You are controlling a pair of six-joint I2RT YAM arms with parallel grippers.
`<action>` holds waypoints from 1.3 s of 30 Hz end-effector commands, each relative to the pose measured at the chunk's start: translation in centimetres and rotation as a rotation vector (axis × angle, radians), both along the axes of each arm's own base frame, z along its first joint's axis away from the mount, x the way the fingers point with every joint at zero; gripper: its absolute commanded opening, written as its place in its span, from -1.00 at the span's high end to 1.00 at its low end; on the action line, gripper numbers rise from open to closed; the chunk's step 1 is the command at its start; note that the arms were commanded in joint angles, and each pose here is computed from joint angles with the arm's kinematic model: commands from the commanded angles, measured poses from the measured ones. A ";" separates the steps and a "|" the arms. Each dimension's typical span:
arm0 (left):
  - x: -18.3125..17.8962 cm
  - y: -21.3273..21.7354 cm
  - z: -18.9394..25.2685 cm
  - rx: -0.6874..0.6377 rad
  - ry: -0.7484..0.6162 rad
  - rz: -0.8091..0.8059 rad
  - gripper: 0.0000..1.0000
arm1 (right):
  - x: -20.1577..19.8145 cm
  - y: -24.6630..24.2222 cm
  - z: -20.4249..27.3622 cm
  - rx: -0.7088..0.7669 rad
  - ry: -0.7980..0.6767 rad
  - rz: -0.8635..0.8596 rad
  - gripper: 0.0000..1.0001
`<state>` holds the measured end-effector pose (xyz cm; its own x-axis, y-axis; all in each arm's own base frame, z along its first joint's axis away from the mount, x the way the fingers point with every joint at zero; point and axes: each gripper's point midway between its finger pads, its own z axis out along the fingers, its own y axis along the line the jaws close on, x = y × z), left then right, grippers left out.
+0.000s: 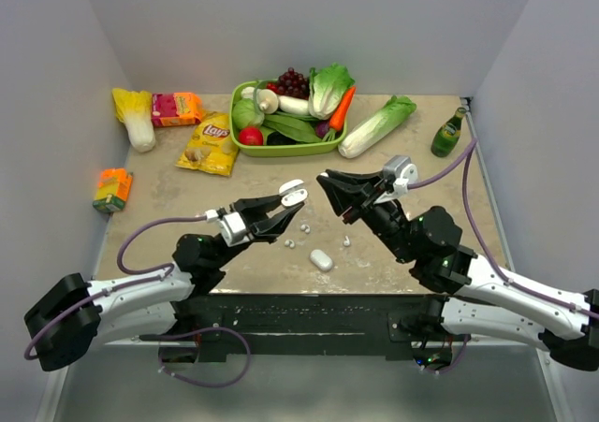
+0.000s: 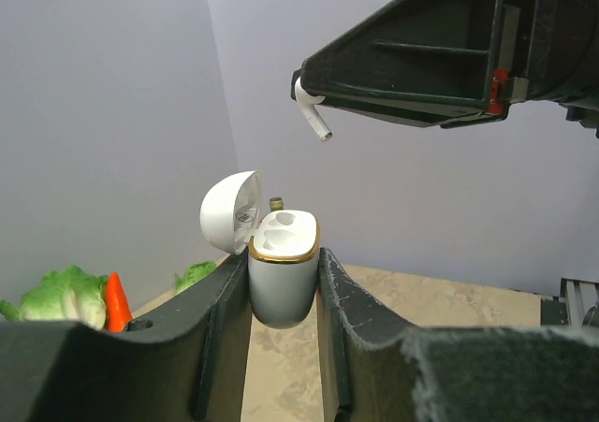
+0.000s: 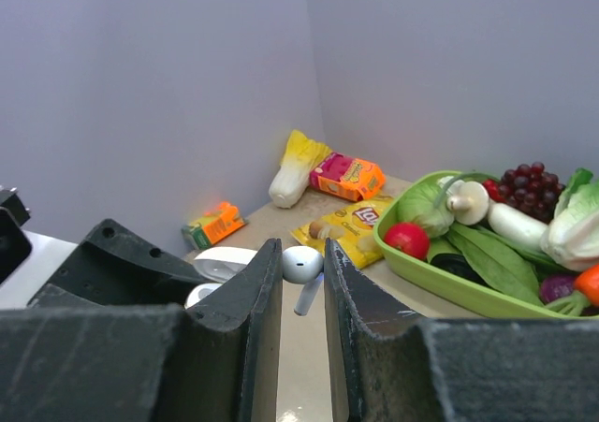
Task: Insert the wireless bluetooth earbuds into the charging case
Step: Insert the right earbud into the right side groove of the charging case.
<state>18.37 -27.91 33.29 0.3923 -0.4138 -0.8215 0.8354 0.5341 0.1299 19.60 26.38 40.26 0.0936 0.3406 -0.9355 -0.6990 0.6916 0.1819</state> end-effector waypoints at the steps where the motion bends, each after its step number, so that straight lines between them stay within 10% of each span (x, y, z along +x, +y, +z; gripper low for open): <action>1: -1.2 2.1 6.6 -0.230 -0.137 0.009 1.00 | -0.6 0.8 2.5 0.070 -0.045 0.040 1.00; 24: 2.3 -1.4 5.1 -0.210 0.233 -0.065 1.00 | 1.0 -0.5 4.2 0.162 -0.098 -0.087 1.00; 39: 2.3 -1.7 4.1 -0.178 0.252 -0.066 1.00 | -0.3 -1.3 5.3 -0.082 -0.276 -0.261 1.00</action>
